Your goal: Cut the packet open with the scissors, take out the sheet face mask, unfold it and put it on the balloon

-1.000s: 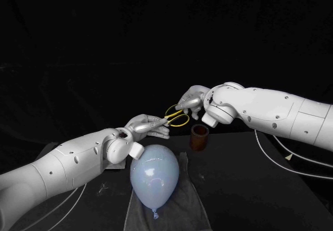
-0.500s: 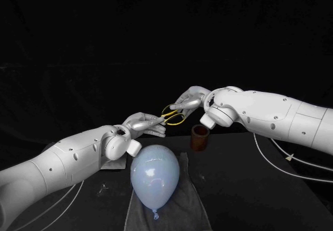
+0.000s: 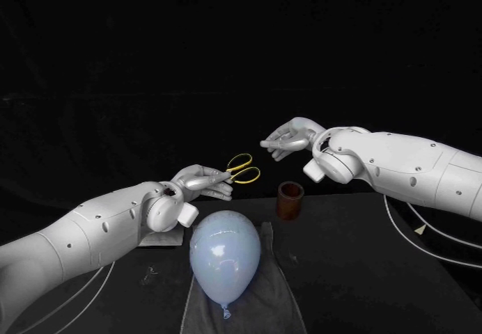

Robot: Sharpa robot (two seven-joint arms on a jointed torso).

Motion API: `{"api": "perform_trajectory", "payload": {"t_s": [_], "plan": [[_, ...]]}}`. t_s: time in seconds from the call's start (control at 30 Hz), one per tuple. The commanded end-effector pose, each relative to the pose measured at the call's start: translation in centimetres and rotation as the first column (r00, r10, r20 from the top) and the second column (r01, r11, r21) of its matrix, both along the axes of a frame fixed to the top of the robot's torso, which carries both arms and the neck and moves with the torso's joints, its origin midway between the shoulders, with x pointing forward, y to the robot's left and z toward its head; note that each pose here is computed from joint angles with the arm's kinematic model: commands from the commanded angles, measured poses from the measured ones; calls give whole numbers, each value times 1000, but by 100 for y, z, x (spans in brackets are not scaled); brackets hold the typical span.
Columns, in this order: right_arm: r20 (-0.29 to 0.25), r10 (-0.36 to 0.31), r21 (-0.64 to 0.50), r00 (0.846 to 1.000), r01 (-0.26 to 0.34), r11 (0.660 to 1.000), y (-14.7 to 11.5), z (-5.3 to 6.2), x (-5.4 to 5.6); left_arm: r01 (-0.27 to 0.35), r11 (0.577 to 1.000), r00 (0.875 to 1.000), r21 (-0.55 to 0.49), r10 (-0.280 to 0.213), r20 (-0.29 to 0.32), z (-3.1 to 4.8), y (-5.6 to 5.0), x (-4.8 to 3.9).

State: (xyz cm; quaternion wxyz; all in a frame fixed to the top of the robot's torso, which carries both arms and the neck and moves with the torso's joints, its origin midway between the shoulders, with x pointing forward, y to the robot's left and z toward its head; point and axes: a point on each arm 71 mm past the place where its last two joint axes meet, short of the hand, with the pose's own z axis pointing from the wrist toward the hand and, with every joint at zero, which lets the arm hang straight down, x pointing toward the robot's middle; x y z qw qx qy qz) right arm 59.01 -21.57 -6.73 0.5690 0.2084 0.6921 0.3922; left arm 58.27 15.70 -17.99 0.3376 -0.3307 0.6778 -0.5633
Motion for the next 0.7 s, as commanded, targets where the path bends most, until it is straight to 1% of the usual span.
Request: {"api": "perform_trajectory", "payload": {"t_s": [0.03, 0.13, 0.27, 0.4, 0.47, 0.53, 0.57, 0.63, 0.67, 0.7], "plan": [[131, -6, 56, 991, -1, 998, -173, 80, 34, 8, 1000, 1000, 20, -8, -2, 18, 28, 10], [160, 17, 38, 987, -24, 999, -222, 83, 13, 6, 1000, 1000, 25, -5, -5, 13, 56, 11], [184, 97, -13, 978, -96, 995, -205, 72, -76, 2, 999, 1000, 32, -2, -7, 8, 89, 13], [222, 172, -104, 960, -152, 983, -148, 69, -188, 2, 999, 1000, 39, -1, -9, 4, 111, 13], [237, 219, -167, 947, -182, 969, -101, 65, -256, 3, 999, 1000, 43, -3, -9, 2, 118, 11], [252, 269, -241, 929, -209, 948, -36, 65, -328, 5, 999, 1000, 46, -4, -10, 1, 125, 9], [259, 289, -271, 922, -218, 938, -5, 67, -355, 5, 999, 1000, 47, -5, -11, 0, 128, 8], [275, 334, -340, 902, -234, 911, 78, 74, -417, 7, 999, 1000, 50, -6, -12, -2, 132, 8], [279, 347, -359, 896, -237, 903, 105, 75, -434, 7, 999, 1000, 51, -7, -12, -3, 133, 9], [286, 366, -389, 885, -242, 889, 153, 78, -462, 9, 999, 1000, 53, -8, -12, -5, 133, 9]]}}
